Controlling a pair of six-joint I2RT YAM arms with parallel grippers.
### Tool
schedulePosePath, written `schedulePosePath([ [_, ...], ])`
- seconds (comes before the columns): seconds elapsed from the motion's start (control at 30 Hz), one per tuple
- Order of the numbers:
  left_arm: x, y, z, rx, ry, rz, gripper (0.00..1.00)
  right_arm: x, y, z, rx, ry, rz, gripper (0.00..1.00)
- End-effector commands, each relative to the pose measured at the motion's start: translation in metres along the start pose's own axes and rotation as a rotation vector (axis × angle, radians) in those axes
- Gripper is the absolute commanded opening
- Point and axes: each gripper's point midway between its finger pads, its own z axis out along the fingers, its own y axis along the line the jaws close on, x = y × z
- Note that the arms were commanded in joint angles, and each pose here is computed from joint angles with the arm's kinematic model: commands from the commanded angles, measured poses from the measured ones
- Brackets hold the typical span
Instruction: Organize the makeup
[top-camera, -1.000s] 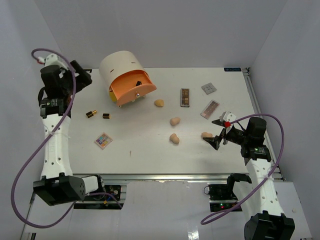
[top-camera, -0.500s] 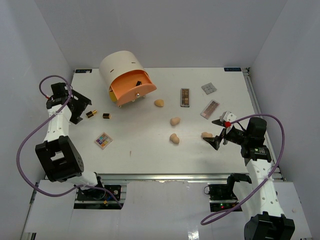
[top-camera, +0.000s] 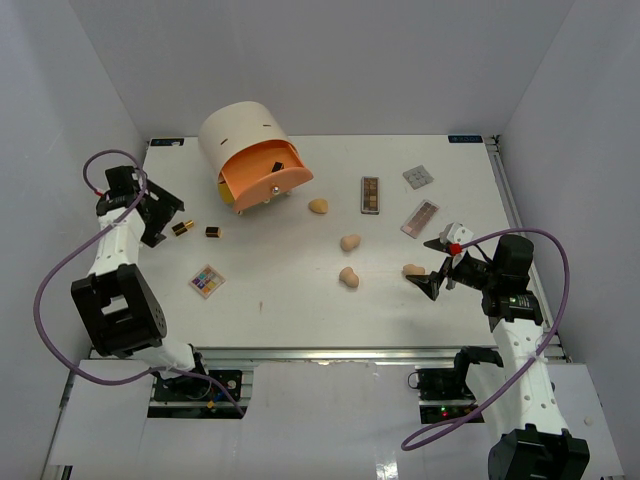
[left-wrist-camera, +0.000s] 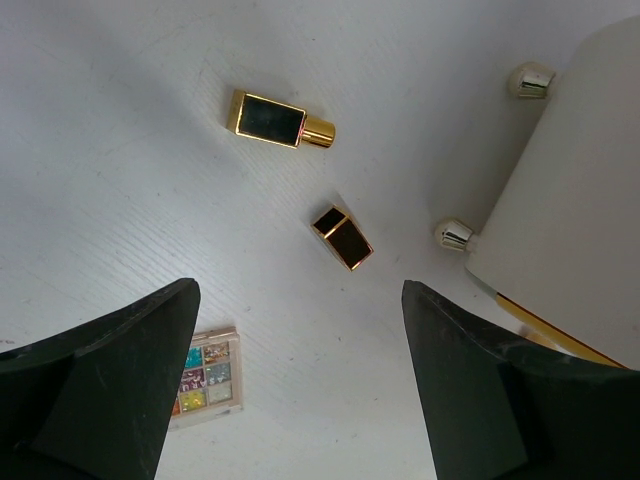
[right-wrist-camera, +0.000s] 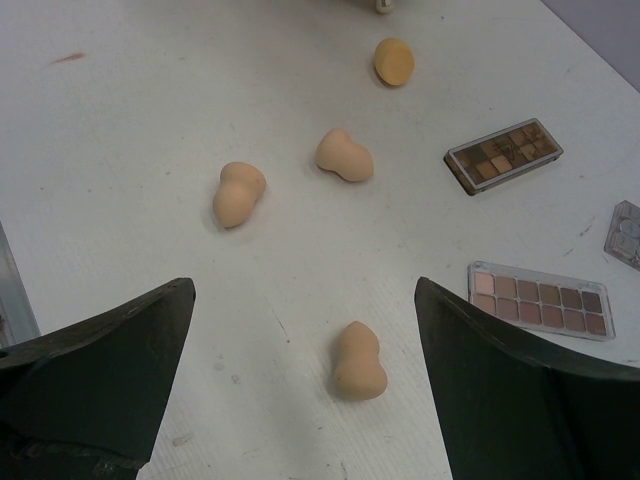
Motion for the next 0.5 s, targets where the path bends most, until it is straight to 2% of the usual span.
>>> schedulePosePath([
  [0.0,-0.006,0.0,0.007,-0.004,-0.013,0.001,0.93,-0.011,0.001,0.0,-0.009,-0.024,-0.032,0.97],
  [0.27,-0.02,0.009,0.022,-0.128,-0.041,-0.268,0.93,-0.011,0.001,0.0,-0.009,-0.027,-0.035,0.97],
  [0.47,-0.018,0.007,0.038,-0.152,-0.013,-0.51,0.87,-0.012,0.002,-0.001,-0.012,-0.031,-0.038,0.98],
])
